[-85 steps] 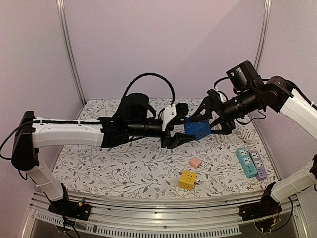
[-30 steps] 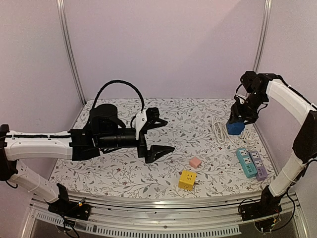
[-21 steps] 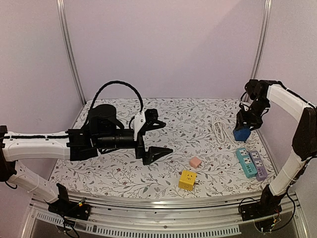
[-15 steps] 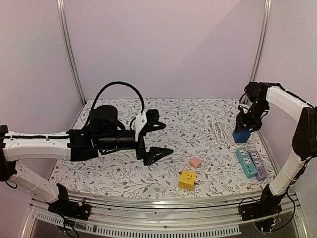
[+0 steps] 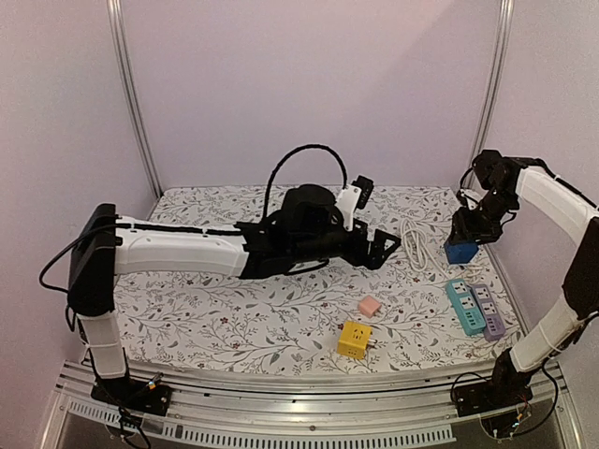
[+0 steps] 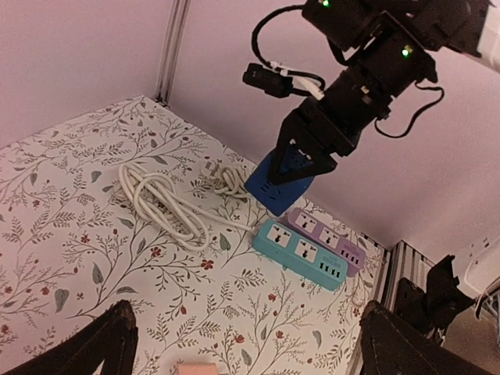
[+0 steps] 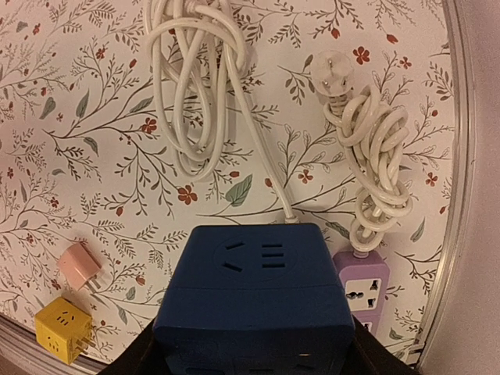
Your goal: Insert the plug
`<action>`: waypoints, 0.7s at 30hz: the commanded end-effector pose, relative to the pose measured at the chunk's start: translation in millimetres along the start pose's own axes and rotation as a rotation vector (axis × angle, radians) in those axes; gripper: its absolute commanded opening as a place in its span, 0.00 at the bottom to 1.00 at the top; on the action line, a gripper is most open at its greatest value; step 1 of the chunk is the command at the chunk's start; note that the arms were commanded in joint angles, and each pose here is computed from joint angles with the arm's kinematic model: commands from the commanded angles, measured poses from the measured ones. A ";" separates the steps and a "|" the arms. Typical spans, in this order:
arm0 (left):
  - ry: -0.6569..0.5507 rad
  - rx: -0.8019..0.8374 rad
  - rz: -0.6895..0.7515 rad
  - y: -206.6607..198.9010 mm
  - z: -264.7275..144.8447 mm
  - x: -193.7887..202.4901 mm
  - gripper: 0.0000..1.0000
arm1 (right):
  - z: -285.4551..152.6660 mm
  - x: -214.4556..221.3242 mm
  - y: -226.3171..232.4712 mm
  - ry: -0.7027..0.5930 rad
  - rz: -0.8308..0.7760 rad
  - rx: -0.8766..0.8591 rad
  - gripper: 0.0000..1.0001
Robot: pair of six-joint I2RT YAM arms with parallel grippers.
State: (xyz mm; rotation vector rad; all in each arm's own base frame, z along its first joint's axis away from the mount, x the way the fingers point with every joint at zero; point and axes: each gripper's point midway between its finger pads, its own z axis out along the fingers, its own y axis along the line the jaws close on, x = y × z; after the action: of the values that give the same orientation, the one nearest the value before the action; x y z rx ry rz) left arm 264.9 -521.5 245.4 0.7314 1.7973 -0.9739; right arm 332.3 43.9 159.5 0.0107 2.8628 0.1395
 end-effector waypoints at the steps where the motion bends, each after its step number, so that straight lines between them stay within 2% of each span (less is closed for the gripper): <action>1: 0.020 -0.068 -0.219 1.0 58.0 6.9 0.99 | -26.1 -3.4 7.2 -0.100 0.097 -0.054 0.00; 4: 0.076 -0.103 -0.294 8.3 104.0 37.4 0.99 | -40.0 -2.0 11.1 -0.140 0.135 -0.082 0.00; 8: 0.087 -0.121 -0.379 17.4 144.6 63.9 0.96 | -61.8 -1.0 22.5 -0.189 0.170 -0.154 0.00; 11: 0.073 -0.127 -0.450 28.9 163.2 80.3 0.96 | -75.1 0.5 33.0 -0.212 0.197 -0.224 0.00; 21: -0.005 -0.082 -0.683 65.7 200.2 110.6 0.81 | -104.7 4.6 54.2 -0.271 0.180 -0.360 0.00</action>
State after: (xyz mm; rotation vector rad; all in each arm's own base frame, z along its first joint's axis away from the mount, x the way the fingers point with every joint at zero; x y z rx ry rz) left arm 343.9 -645.6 59.3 0.1708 2.1745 -1.1756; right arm 299.7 78.9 247.5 0.2187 2.5888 0.5426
